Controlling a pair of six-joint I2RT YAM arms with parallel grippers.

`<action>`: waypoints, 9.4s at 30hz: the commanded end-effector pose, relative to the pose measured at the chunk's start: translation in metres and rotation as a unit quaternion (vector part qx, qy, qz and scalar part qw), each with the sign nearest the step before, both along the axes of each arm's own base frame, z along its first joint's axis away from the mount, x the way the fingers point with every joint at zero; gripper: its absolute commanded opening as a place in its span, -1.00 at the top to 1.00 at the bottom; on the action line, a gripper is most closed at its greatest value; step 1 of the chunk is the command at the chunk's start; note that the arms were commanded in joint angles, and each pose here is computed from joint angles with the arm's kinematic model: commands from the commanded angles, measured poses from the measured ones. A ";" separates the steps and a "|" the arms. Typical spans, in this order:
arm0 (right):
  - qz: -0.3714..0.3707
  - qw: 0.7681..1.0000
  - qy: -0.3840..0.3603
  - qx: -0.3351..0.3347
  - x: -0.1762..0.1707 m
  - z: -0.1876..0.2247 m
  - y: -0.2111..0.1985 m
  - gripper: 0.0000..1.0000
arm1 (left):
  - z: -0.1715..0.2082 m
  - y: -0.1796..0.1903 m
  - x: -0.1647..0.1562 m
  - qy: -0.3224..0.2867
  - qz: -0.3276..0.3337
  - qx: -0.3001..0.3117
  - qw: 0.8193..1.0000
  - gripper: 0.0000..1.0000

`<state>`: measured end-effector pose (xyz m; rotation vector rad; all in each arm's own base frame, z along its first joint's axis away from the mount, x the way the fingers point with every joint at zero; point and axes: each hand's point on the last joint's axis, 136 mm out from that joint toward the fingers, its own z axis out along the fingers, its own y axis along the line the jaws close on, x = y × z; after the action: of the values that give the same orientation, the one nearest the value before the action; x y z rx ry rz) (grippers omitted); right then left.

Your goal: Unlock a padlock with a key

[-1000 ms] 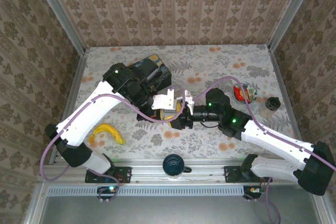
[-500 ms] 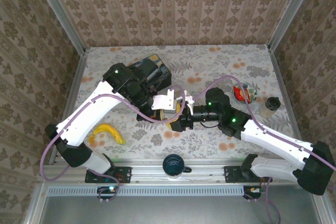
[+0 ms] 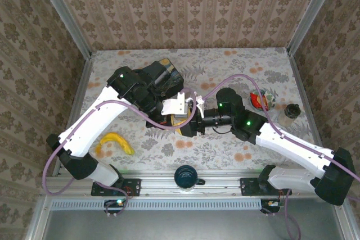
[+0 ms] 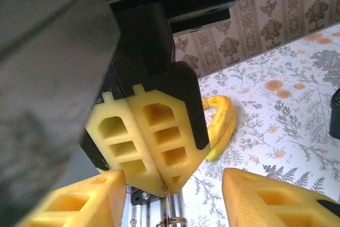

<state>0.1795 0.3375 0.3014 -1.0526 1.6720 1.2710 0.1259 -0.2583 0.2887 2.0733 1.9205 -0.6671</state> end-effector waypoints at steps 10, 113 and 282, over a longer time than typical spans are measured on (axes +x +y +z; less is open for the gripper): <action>0.006 1.000 0.014 -0.023 -0.002 -0.014 0.001 0.22 | 0.010 -0.003 -0.002 -0.006 0.000 -0.027 1.000 1.00; -0.024 0.999 0.034 -0.003 0.017 -0.014 -0.020 1.00 | 0.021 0.000 0.017 -0.020 0.053 -0.057 0.997 1.00; -0.360 0.922 0.145 0.001 0.102 -0.233 -0.099 1.00 | -0.221 -0.104 0.172 0.274 0.760 -0.137 0.573 1.00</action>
<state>0.2718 0.2403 0.0577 -0.2212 2.0937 0.9593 0.3038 -0.3492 0.0503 -0.4417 2.6231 -0.7928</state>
